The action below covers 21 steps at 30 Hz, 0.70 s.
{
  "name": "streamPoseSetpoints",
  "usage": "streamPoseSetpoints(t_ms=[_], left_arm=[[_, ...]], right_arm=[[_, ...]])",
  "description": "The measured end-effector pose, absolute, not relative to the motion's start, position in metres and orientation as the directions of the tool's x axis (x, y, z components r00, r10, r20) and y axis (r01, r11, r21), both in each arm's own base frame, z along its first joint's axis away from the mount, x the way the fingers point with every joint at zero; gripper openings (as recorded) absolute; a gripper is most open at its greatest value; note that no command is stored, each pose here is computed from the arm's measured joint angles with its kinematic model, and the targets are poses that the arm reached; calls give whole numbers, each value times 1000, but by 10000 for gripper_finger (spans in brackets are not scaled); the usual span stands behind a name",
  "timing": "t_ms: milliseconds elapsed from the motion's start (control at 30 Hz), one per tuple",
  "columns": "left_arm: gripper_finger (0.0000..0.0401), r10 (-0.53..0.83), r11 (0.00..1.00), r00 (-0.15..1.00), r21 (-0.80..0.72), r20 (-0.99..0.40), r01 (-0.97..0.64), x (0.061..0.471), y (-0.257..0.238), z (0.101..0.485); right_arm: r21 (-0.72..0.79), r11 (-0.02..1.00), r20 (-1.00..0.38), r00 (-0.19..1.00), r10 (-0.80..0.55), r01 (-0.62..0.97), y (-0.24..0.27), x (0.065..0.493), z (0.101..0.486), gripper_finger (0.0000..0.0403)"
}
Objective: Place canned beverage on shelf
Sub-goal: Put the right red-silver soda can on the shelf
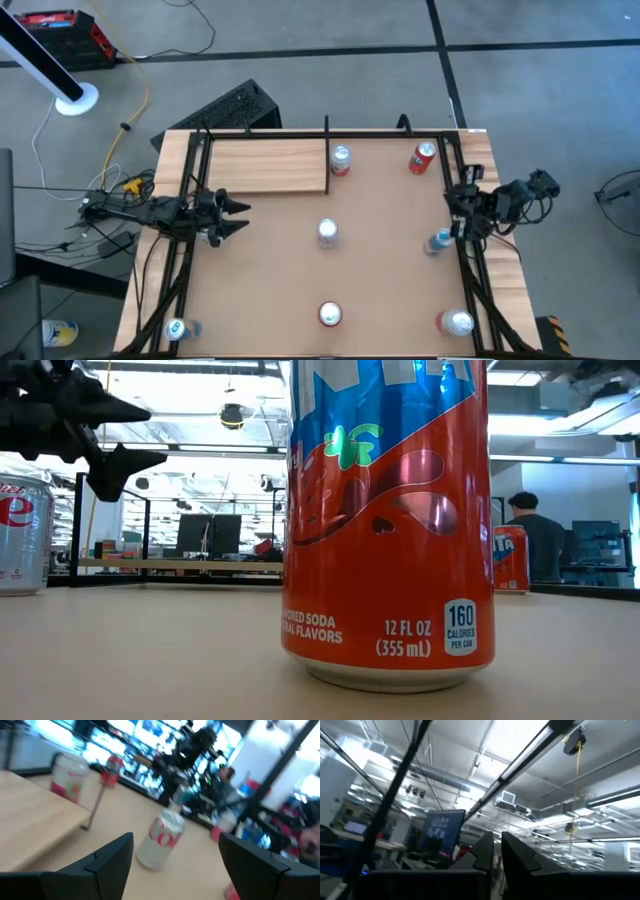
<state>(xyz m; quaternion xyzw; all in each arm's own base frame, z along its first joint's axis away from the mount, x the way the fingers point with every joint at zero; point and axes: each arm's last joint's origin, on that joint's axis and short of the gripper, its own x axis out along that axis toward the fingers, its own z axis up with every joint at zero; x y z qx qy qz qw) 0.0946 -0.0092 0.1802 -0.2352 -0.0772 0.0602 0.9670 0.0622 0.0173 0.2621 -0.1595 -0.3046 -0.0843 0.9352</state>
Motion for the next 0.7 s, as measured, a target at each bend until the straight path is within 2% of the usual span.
streamPoseSetpoints(t_ms=[167,300,433,567,700], left_arm=[[279,252,855,959,-493,131,-158,94,-6,182],[279,221,882,965,-451,142,-136,94,-7,183],[279,218,892,960,-435,176,-123,93,-7,186],[279,230,909,956,-391,181,-145,92,-7,194],[279,246,914,959,-363,141,-181,89,-6,220]], right_arm=[[-245,929,557,825,-98,276,16,69,279,49],[-300,895,516,845,-139,330,17,87,286,35],[-292,886,481,856,-190,361,17,109,297,16],[-283,886,405,883,-236,367,14,133,302,23],[-314,876,334,906,-259,366,14,152,298,46]])
